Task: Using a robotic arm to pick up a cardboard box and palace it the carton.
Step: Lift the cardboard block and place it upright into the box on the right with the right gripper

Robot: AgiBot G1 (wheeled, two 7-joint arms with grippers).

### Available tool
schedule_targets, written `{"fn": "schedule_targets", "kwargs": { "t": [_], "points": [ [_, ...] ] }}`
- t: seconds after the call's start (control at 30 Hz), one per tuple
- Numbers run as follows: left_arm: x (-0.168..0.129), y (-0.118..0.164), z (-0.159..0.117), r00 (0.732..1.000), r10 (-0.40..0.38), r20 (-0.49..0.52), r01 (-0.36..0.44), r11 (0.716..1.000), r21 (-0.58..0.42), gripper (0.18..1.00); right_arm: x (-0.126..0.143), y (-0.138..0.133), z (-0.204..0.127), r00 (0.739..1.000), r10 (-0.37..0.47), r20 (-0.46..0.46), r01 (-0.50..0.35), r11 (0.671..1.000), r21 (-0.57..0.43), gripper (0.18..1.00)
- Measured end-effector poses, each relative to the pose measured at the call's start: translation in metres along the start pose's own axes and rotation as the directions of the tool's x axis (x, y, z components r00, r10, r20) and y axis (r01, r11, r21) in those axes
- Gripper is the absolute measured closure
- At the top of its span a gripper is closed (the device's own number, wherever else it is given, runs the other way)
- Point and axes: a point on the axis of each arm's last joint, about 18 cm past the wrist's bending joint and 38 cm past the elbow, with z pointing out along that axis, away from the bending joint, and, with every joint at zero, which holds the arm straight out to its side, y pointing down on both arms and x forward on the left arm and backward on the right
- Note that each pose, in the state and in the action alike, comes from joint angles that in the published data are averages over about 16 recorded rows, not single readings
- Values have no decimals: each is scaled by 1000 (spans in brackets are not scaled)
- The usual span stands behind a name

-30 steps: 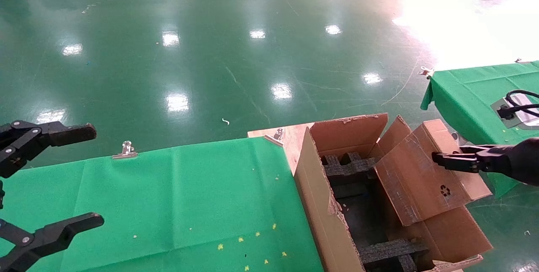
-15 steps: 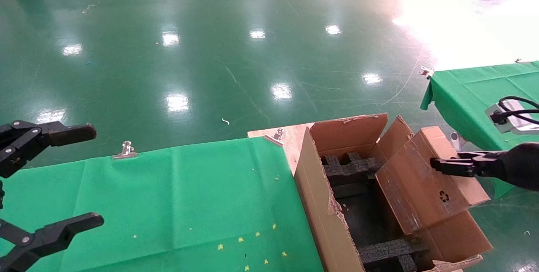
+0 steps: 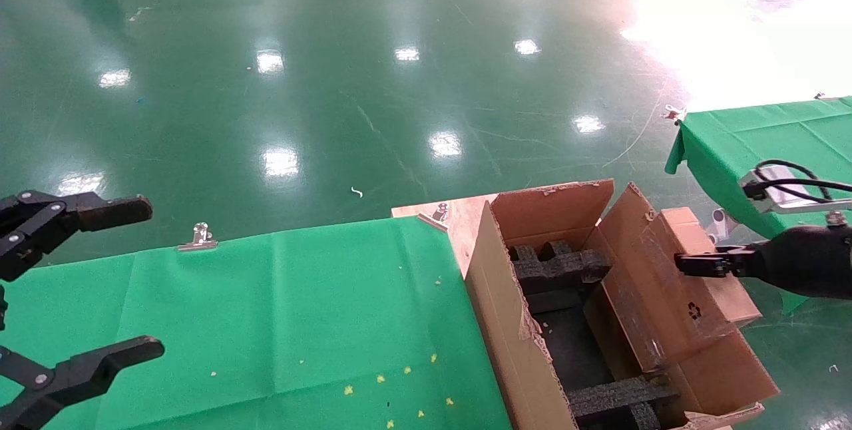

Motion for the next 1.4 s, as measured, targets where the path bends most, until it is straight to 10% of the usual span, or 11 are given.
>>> {"fn": "schedule_targets", "kwargs": {
  "t": [1.4],
  "points": [
    [0,0,0,1000,0,0,0,1000,0,184,-26,21,96,998,-60,-18,57,989,-139,723]
  ]
}}
